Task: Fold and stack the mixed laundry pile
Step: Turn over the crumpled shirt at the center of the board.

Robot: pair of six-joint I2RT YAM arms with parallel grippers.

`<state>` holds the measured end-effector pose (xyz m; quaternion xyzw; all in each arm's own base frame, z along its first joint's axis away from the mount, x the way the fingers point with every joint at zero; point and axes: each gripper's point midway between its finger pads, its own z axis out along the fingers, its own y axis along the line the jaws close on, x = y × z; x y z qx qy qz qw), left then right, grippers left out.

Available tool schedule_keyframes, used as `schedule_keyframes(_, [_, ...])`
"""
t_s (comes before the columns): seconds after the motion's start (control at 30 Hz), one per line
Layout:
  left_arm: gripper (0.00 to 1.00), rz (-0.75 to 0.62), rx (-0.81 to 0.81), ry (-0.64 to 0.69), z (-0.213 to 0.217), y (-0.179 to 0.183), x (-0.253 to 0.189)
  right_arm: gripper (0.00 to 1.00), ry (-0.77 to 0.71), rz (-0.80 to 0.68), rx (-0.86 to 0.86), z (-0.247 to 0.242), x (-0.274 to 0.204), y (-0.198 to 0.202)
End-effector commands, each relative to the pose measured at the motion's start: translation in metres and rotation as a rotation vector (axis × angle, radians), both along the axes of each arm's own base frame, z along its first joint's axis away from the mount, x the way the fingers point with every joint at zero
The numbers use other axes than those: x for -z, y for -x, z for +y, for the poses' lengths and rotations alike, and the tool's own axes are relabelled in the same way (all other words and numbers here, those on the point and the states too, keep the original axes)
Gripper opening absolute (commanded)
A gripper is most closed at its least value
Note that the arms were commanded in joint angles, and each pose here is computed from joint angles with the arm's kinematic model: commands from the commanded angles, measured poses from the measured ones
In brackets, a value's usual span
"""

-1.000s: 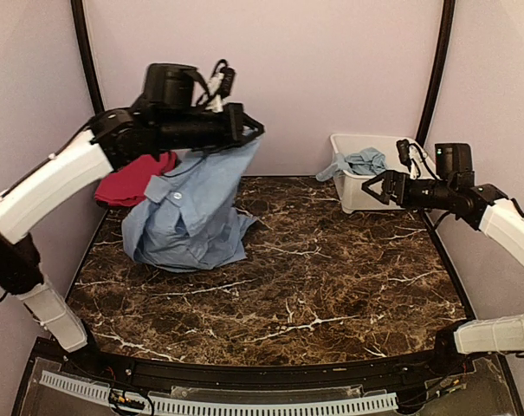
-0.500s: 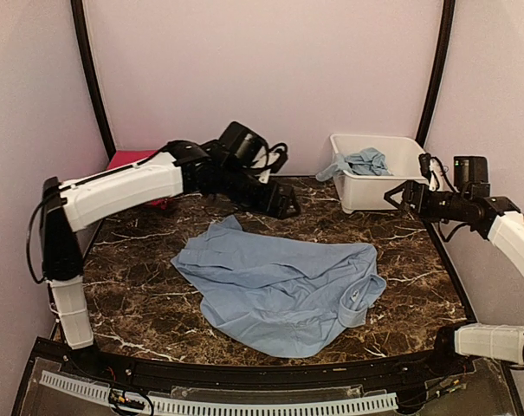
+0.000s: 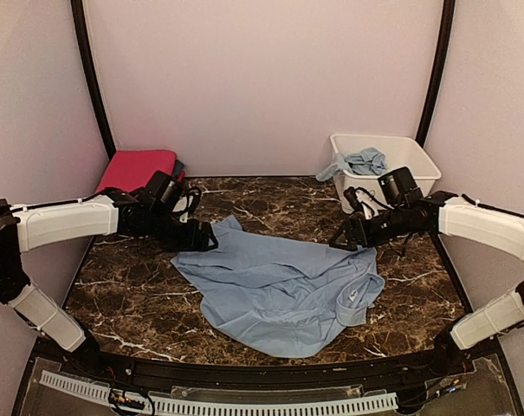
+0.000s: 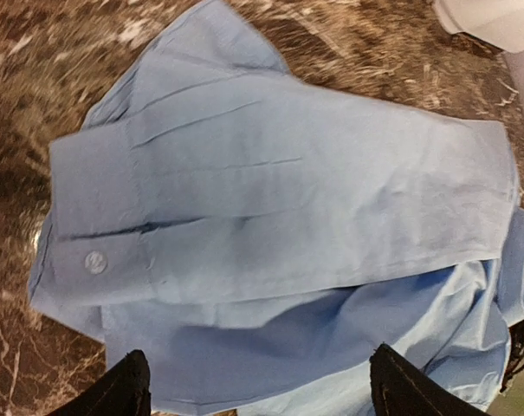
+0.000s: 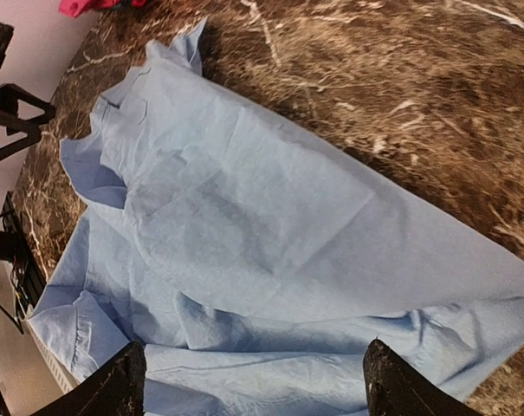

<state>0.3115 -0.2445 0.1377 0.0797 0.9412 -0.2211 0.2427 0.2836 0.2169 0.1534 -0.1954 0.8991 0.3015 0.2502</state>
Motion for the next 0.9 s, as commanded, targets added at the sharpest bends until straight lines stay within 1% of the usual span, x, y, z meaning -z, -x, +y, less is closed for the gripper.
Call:
schedule_keyframes(0.0, [0.87, 0.11, -0.181, -0.066, 0.04, 0.009, 0.035, 0.84, 0.106, -0.088, -0.146, 0.052, 0.005, 0.001])
schedule_keyframes(0.03, [0.88, 0.118, -0.204, -0.06, 0.045, 0.008, 0.037, 0.84, 0.145, -0.083, -0.175, 0.061, 0.016, 0.002])
schedule_keyframes(0.2, [0.89, 0.191, -0.311, -0.048, 0.068, 0.011, 0.057, 0.83, 0.259, -0.124, -0.311, 0.108, 0.033, 0.008])
schedule_keyframes(0.3, [0.89, 0.227, -0.337, -0.027, 0.074, 0.015, 0.064, 0.83, 0.313, -0.159, -0.4, 0.138, 0.038, 0.015])
schedule_keyframes(0.37, [0.86, 0.232, -0.328, 0.014, 0.071, 0.016, 0.065, 0.83, 0.346, -0.186, -0.443, 0.153, 0.043, 0.014])
schedule_keyframes(0.4, [0.83, 0.227, -0.31, 0.056, 0.064, 0.013, 0.062, 0.83, 0.348, -0.192, -0.458, 0.159, 0.042, 0.014])
schedule_keyframes(0.5, [0.76, 0.238, -0.283, 0.104, 0.054, 0.011, 0.064, 0.83, 0.331, -0.219, -0.478, 0.172, 0.036, 0.01])
schedule_keyframes(0.6, [0.63, 0.261, -0.257, 0.143, 0.044, 0.01, 0.067, 0.83, 0.284, -0.26, -0.506, 0.181, 0.025, 0.011])
schedule_keyframes(0.63, [0.53, 0.262, -0.253, 0.155, 0.041, 0.008, 0.068, 0.84, 0.266, -0.28, -0.515, 0.184, 0.021, 0.012])
schedule_keyframes(0.67, [0.47, 0.271, -0.242, 0.168, 0.038, 0.008, 0.069, 0.84, 0.254, -0.3, -0.521, 0.186, 0.019, 0.012])
schedule_keyframes(0.7, [0.35, 0.271, -0.238, 0.172, 0.036, 0.007, 0.069, 0.84, 0.239, -0.32, -0.53, 0.189, 0.016, 0.013])
schedule_keyframes(0.73, [0.28, 0.273, -0.229, 0.182, 0.033, 0.006, 0.067, 0.84, 0.226, -0.34, -0.54, 0.192, 0.013, 0.014])
schedule_keyframes(0.77, [0.17, 0.263, -0.221, 0.195, 0.031, 0.004, 0.062, 0.83, 0.21, -0.367, -0.551, 0.196, 0.01, 0.016])
schedule_keyframes(0.8, [0.12, 0.258, -0.216, 0.206, 0.029, 0.003, 0.058, 0.84, 0.188, -0.392, -0.564, 0.201, 0.006, 0.019])
schedule_keyframes(0.83, [0.04, 0.24, -0.208, 0.219, 0.027, 0.0, 0.05, 0.84, 0.167, -0.417, -0.579, 0.206, 0.003, 0.021])
schedule_keyframes(0.87, [0.02, 0.231, -0.201, 0.227, 0.026, -0.001, 0.045, 0.83, 0.155, -0.437, -0.585, 0.21, 0.001, 0.022])
